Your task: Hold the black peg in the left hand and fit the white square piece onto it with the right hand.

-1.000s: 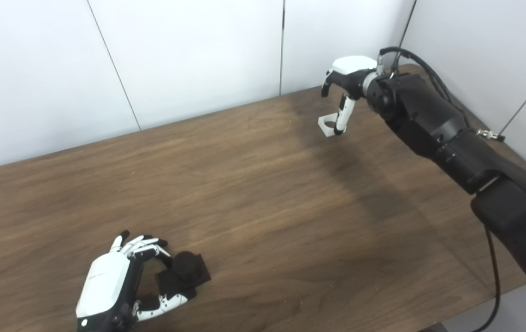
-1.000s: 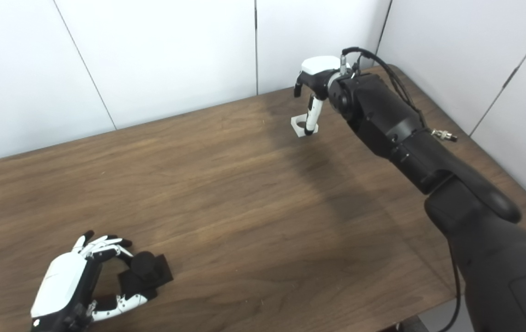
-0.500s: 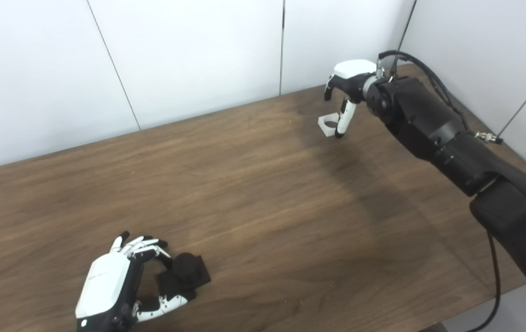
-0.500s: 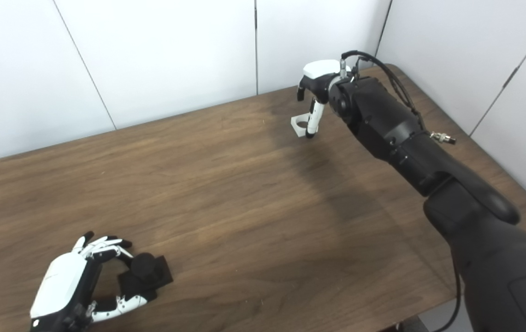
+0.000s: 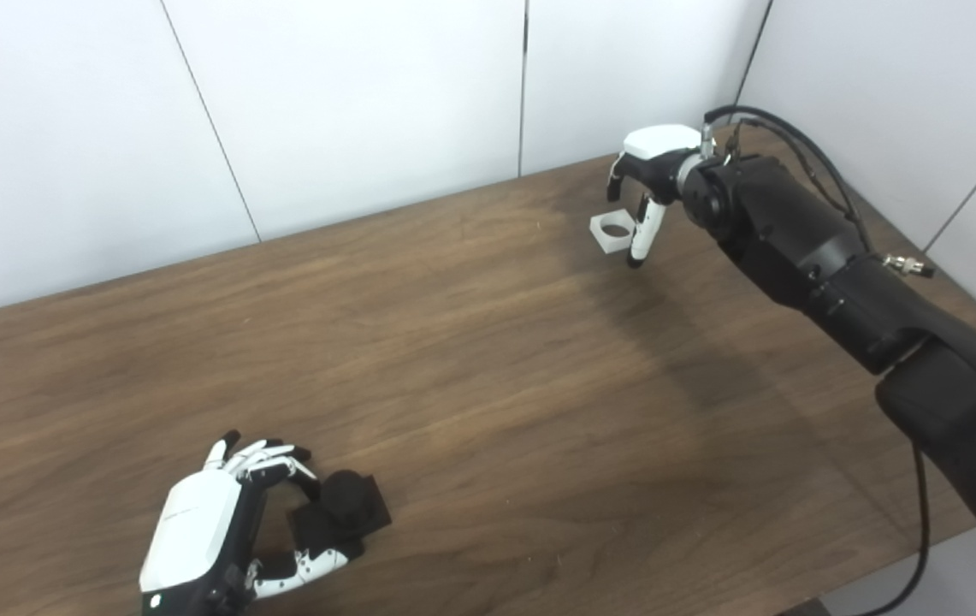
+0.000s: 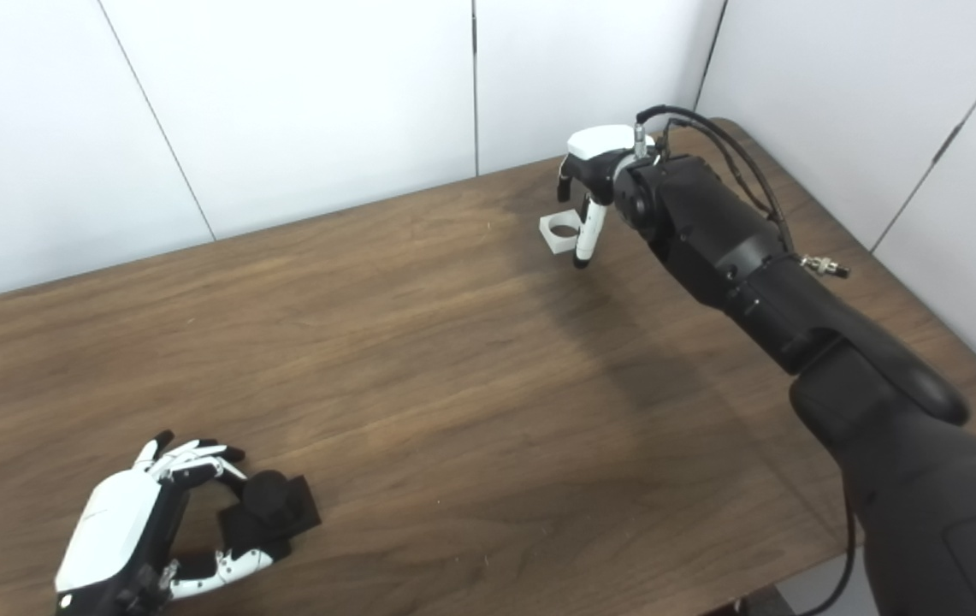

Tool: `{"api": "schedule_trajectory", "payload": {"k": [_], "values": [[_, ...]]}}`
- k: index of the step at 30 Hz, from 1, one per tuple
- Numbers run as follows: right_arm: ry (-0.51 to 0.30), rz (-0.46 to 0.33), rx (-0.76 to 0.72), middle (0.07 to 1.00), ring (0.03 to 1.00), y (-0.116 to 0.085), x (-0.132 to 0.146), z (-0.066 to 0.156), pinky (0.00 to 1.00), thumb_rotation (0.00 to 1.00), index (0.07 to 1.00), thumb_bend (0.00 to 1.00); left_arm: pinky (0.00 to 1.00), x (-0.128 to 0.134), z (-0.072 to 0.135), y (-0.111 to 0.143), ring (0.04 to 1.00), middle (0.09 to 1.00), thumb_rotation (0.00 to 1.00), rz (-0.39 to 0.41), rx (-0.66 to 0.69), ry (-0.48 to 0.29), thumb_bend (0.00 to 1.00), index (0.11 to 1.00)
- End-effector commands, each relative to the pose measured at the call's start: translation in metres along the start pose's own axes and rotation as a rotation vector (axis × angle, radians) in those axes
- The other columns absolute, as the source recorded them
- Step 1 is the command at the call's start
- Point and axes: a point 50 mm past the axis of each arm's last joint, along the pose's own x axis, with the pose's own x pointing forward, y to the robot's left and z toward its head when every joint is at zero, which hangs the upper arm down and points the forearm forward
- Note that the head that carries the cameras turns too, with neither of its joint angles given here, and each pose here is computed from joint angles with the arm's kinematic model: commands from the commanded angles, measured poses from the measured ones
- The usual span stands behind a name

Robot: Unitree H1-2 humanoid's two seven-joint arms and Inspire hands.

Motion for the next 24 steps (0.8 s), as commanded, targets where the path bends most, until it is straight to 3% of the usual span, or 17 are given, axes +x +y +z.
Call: {"api": "schedule_trajectory", "payload": {"k": [1,24], "values": [[0.014,-0.073,0.000,0.945,1.000,-0.0297,-0.0016,-0.0015,1.00,0.21,0.719,0.89,1.00,-0.0056,-0.0002,-0.0046,0.845,0.754,0.05,-0.037,-0.001,0.015,0.52,0.484],[-0.002,-0.050,0.011,0.902,0.986,-0.0241,0.0031,-0.0007,0.97,0.18,0.625,0.85,1.00,-0.0046,0.0010,-0.0065,0.851,0.757,0.05,-0.038,-0.004,0.020,0.52,0.485]]}}
